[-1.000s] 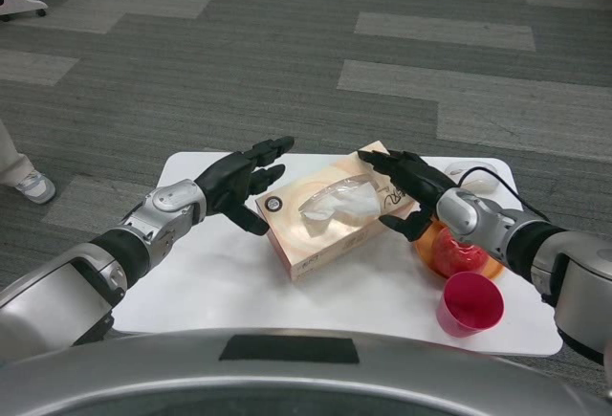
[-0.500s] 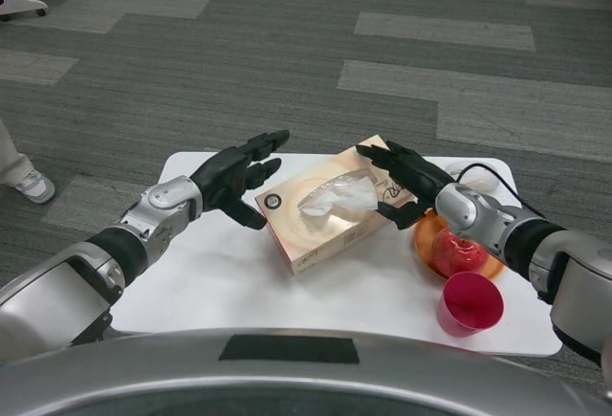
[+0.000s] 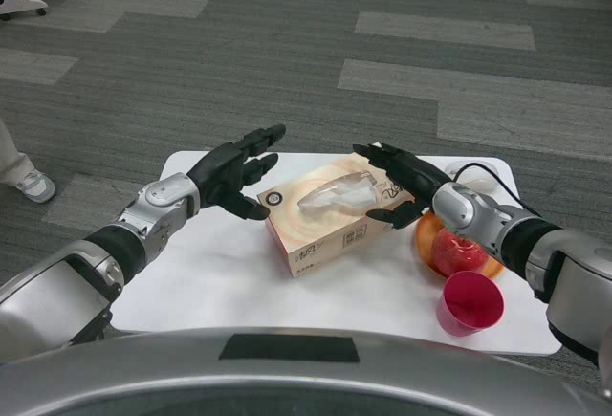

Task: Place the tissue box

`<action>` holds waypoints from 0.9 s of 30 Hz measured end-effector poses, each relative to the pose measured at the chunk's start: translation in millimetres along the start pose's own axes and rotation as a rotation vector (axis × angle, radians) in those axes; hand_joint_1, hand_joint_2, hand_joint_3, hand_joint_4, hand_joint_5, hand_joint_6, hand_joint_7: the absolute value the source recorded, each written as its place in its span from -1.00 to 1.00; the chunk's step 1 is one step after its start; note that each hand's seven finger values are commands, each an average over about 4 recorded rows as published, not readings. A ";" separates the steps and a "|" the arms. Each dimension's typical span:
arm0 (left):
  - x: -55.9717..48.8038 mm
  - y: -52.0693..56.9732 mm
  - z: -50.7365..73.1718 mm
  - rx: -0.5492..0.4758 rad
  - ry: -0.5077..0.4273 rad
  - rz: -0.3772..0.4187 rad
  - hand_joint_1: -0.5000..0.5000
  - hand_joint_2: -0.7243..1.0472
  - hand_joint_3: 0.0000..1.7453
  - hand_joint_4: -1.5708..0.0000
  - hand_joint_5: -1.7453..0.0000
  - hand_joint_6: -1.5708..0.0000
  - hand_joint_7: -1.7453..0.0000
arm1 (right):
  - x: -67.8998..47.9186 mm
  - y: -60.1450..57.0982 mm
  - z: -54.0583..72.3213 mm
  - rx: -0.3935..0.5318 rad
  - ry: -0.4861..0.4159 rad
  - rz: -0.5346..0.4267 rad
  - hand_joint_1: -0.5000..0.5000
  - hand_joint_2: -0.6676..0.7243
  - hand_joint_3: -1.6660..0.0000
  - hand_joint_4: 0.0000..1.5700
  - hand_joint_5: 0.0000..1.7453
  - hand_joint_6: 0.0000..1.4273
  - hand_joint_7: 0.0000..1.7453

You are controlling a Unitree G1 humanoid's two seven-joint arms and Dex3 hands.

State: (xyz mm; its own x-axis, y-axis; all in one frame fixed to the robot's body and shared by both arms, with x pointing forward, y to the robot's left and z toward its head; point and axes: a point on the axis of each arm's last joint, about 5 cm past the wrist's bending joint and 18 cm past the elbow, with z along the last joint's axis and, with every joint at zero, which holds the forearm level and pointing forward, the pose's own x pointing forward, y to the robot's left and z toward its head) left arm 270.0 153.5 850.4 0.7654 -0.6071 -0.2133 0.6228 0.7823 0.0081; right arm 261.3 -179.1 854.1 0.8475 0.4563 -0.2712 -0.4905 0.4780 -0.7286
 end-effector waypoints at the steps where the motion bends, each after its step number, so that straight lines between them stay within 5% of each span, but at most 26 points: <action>1: -0.2 0.4 0.1 -0.001 -0.001 0.003 1.00 1.00 -0.70 1.00 1.00 1.00 1.00 | 0.0 -0.3 -0.1 0.001 0.000 -0.001 -0.56 -0.57 0.33 -1.00 -1.00 -1.00 -0.92; 20: -3.1 7.9 3.5 -0.029 -0.042 0.056 1.00 1.00 -0.70 1.00 1.00 1.00 1.00 | -3.5 -5.4 -2.8 0.074 0.005 -0.058 -0.42 -0.45 0.43 -1.00 -1.00 -1.00 -0.94; 27: -4.1 9.5 6.0 -0.031 -0.080 0.091 1.00 1.00 -0.50 1.00 1.00 1.00 1.00 | -5.5 -12.0 0.8 0.121 -0.039 -0.108 -0.42 -0.34 0.48 -0.96 -1.00 -1.00 -0.92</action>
State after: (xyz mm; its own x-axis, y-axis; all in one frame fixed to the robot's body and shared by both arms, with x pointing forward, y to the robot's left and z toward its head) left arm 273.7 162.6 857.2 0.8298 -0.5416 -0.1344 0.5458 0.8379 -0.0064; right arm 262.4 -186.8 864.9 0.8892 0.4253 -0.1687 -0.4197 0.6117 -0.6706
